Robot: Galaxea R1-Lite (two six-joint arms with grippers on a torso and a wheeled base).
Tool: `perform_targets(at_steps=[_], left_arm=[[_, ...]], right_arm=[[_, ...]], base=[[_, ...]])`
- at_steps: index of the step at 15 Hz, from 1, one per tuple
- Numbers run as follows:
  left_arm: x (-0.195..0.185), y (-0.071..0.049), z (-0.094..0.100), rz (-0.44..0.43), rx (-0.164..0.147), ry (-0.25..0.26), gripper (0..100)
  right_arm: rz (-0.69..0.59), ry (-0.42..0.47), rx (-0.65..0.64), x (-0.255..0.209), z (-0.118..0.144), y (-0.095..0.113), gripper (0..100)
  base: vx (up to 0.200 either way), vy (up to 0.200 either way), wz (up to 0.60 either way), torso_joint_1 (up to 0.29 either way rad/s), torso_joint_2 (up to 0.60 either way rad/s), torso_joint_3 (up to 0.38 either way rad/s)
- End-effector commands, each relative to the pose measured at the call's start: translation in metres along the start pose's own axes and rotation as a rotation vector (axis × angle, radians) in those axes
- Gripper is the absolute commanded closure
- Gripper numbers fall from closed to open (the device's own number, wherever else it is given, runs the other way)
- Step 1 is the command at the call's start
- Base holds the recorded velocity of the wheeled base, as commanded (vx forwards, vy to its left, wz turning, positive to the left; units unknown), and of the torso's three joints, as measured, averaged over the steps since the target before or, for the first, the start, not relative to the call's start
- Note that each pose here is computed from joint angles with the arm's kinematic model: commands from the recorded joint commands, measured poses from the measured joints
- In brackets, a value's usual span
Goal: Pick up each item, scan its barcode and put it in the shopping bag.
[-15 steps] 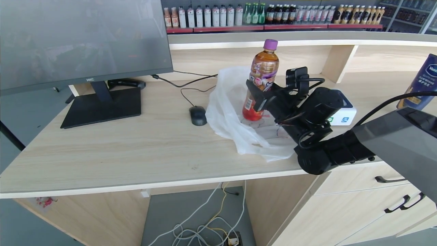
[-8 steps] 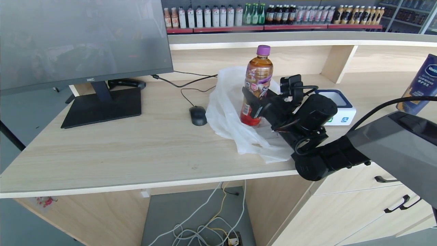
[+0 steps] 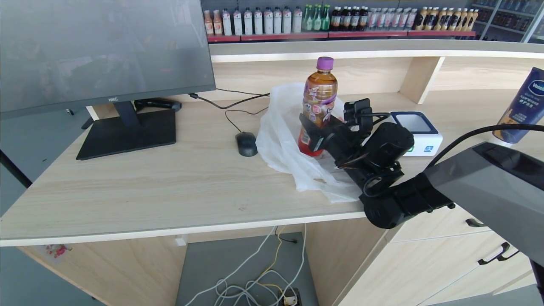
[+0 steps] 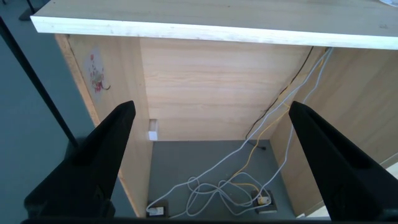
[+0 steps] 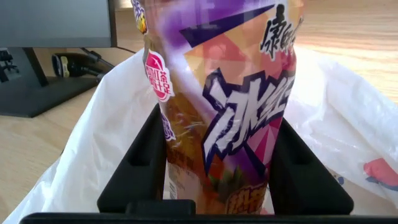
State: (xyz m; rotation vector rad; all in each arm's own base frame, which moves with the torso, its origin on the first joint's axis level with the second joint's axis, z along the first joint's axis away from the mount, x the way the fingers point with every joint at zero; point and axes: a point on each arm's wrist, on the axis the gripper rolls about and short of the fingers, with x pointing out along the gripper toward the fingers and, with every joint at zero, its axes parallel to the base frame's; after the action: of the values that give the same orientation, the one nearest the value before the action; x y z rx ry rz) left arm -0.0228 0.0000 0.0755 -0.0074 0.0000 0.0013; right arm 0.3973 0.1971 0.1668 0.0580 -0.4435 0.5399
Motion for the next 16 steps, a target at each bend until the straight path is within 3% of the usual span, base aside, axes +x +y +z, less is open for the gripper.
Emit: perform_targets(at_steps=[1, 4, 5, 9, 13, 16], left_arm=[[0.000, 0.000, 0.000, 0.000, 0.000, 0.000, 0], [0.000, 0.000, 0.000, 0.000, 0.000, 0.000, 0], [0.000, 0.000, 0.000, 0.000, 0.000, 0.000, 0], [0.000, 0.000, 0.000, 0.000, 0.000, 0.000, 0], [0.000, 0.000, 0.000, 0.000, 0.000, 0.000, 0], [0.000, 0.000, 0.000, 0.000, 0.000, 0.000, 0]], right_arm=[[0.000, 0.002, 0.001, 0.000, -0.003, 0.000, 100], [-0.002, -0.010, 0.003, 0.000, 0.002, -0.001, 100], [-0.003, -0.015, 0.004, 0.000, 0.004, -0.001, 0], [-0.013, -0.050, 0.002, -0.002, 0.013, -0.002, 0], [-0.014, -0.021, 0.000, -0.023, 0.031, 0.000, 0], [-0.014, -0.027, -0.002, -0.047, 0.059, 0.002, 0]], base=[[0.000, 0.000, 0.00, 0.000, 0.00, 0.000], [0.000, 0.000, 0.00, 0.000, 0.00, 0.000], [0.000, 0.000, 0.00, 0.000, 0.00, 0.000], [0.000, 0.000, 0.00, 0.000, 0.00, 0.000], [0.000, 0.000, 0.00, 0.000, 0.00, 0.000], [0.000, 0.000, 0.00, 0.000, 0.00, 0.000]])
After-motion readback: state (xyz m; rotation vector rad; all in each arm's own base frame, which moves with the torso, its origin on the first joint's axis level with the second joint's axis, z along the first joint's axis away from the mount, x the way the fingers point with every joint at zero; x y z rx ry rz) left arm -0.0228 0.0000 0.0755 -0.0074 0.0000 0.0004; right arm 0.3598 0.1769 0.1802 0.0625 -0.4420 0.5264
